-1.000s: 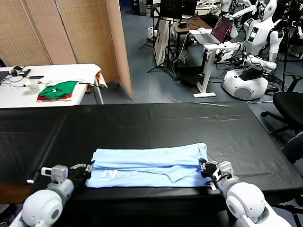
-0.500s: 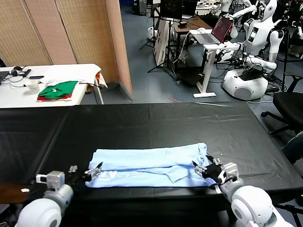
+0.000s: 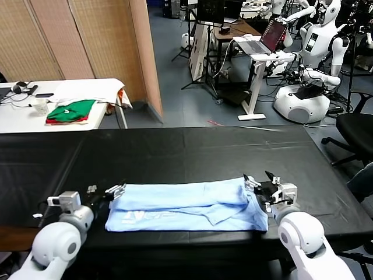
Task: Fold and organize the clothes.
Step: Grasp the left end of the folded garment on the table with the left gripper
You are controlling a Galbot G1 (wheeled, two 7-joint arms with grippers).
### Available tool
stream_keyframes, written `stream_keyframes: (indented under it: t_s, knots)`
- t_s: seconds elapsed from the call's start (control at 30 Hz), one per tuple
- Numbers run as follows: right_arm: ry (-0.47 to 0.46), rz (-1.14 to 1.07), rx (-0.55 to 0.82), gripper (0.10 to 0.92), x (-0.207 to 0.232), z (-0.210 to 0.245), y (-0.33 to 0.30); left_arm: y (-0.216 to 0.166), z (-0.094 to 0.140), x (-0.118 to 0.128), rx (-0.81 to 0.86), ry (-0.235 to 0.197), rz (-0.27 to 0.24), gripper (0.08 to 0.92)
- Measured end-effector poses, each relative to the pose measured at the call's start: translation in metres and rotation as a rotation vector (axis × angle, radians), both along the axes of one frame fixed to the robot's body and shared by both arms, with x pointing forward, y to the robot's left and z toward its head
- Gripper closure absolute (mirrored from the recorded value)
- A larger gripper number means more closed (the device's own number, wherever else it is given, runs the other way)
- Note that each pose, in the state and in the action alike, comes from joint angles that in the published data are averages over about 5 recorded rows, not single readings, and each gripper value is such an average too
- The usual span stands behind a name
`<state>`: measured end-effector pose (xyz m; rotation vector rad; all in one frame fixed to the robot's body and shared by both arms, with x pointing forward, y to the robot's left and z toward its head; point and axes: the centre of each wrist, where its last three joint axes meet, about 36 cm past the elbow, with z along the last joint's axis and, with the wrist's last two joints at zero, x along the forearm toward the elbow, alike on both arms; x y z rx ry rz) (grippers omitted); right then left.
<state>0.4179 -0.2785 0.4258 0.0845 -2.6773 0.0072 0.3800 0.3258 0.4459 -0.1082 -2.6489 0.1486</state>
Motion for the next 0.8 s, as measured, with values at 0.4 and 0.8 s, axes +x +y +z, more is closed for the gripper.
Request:
stream_keyframes:
  t_s: [0.4, 0.8]
  knots:
    - [0.047, -0.016, 0.014, 0.324, 0.012, -0.020, 0.002, 0.004, -0.023, 0.010, 0.002, 0.064, 0.000, 0.235]
    - [0.041, -0.036, 0.003, 0.474, 0.015, -0.026, 0.004, 0.004, -0.032, 0.015, -0.024, 0.104, -0.009, 0.770]
